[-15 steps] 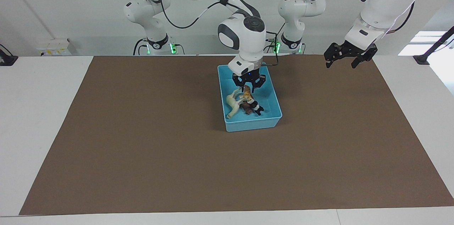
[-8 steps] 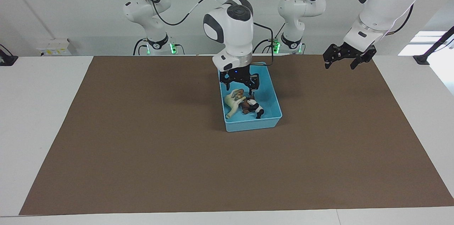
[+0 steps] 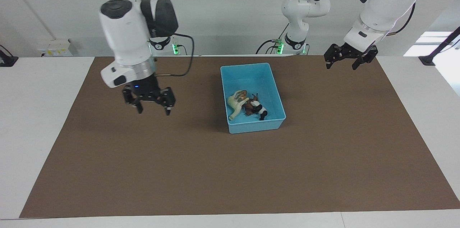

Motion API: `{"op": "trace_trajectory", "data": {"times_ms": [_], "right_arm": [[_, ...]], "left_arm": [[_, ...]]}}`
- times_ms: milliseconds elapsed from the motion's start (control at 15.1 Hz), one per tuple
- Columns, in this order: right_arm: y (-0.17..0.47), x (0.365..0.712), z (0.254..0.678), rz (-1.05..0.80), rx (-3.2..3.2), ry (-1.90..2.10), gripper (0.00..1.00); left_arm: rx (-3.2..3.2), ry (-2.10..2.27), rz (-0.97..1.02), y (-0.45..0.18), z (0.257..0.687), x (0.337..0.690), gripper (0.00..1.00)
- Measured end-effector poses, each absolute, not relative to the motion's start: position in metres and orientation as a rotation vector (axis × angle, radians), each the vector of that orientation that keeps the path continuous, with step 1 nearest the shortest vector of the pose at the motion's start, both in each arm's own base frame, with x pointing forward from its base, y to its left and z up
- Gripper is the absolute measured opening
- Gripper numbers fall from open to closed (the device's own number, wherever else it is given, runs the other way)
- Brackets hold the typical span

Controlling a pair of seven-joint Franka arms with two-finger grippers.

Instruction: Put all toys into storage box

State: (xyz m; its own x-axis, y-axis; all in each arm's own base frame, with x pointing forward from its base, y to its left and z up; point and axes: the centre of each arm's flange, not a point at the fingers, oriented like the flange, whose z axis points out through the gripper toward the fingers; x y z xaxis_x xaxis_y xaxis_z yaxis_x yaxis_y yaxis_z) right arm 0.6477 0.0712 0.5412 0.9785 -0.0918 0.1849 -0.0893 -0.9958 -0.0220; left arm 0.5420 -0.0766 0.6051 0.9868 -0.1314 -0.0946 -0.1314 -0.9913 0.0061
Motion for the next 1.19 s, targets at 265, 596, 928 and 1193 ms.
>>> {"op": "trace_trajectory", "data": {"times_ms": [265,596,928,1193], "right_arm": [[-0.001,0.626,0.562,-0.137,-3.147,0.143,1.00],[-0.052,0.557,0.636,0.048,-3.146,0.073,1.00],[-0.072,0.520,0.667,0.058,-3.137,0.131,1.00],[-0.092,0.529,0.648,0.022,-3.137,0.185,1.00]], "left_arm": [[-3.140,0.196,0.052,-0.074,0.610,0.549,1.00],[-3.144,0.155,0.047,-0.059,0.607,0.553,1.00],[-3.143,0.165,0.052,-0.063,0.606,0.553,1.00],[-3.143,0.170,0.048,-0.065,0.607,0.553,1.00]]}}
